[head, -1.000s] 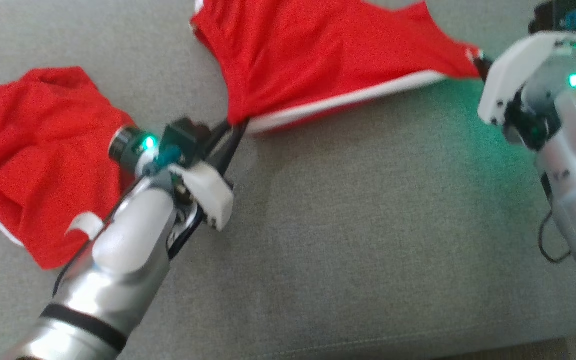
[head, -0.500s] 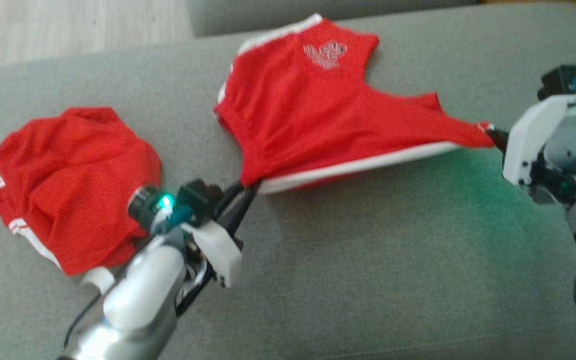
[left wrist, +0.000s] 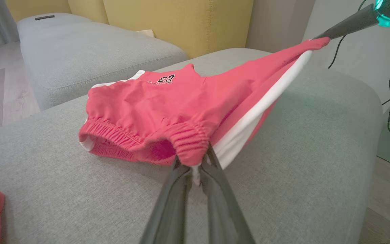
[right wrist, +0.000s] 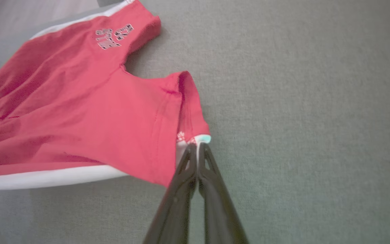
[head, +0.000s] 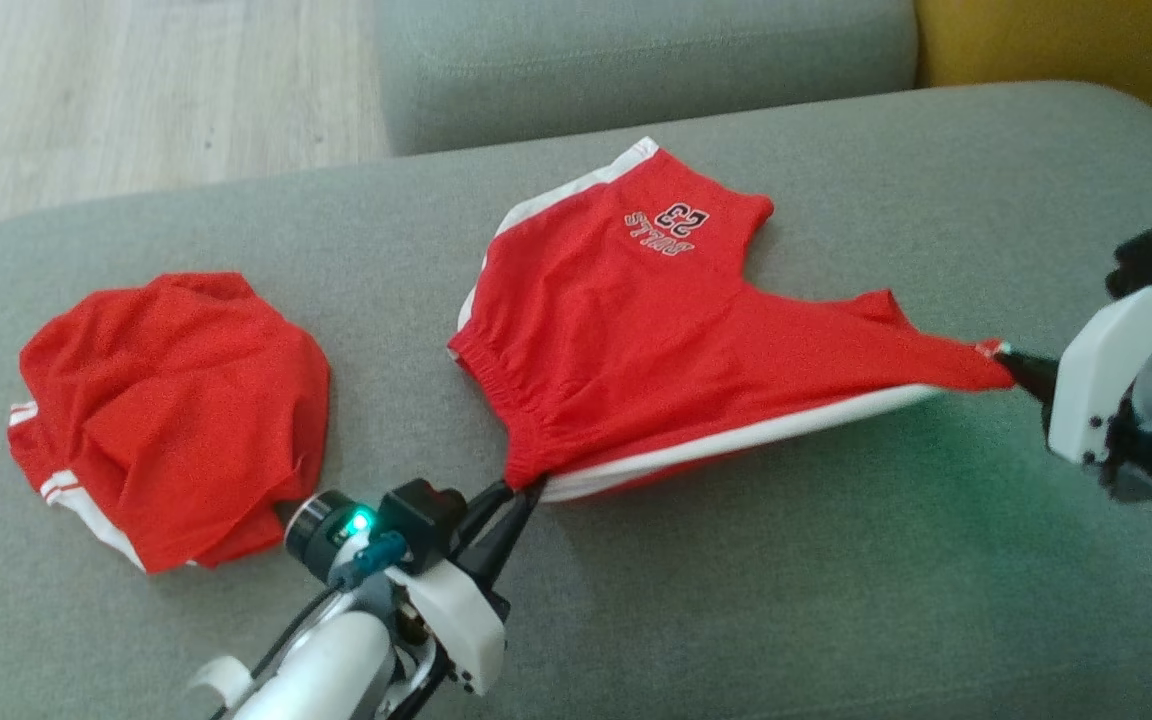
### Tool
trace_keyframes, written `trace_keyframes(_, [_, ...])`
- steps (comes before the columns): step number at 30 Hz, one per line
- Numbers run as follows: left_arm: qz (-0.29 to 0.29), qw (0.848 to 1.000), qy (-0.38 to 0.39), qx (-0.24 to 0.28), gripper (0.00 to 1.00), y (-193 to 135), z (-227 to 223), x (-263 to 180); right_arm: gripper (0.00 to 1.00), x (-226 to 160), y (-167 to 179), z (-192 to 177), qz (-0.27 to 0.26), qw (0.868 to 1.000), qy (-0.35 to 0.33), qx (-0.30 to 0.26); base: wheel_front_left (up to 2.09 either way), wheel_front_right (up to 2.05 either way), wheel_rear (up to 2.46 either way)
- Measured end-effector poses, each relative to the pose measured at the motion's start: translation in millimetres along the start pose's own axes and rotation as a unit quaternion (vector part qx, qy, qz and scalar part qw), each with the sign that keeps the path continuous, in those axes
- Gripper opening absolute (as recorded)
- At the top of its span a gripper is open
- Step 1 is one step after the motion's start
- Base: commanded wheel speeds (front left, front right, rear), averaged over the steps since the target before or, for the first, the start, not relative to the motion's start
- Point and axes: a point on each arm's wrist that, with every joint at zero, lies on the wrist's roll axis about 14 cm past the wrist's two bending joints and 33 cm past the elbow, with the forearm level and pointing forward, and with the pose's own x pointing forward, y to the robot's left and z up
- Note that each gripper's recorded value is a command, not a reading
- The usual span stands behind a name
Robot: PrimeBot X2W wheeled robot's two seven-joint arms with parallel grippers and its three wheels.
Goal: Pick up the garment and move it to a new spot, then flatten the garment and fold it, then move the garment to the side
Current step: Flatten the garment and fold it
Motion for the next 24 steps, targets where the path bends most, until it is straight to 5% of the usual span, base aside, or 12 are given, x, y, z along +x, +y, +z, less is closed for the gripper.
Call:
trace_keyframes(10, [0.033, 0.999, -0.025, 0.003, 0.0, 40, 19, 24, 0.0, 12, 12, 35, -0.004, 1.0, -0.016, -0.01, 0.0, 0.0, 0.0])
trace_keyframes(24, [0.068, 0.997, -0.028, 0.009, 0.0, 91, 24, 56, 0.0, 70, 51, 135, -0.002, 0.997, -0.041, -0.067, 0.0, 0.0, 0.0])
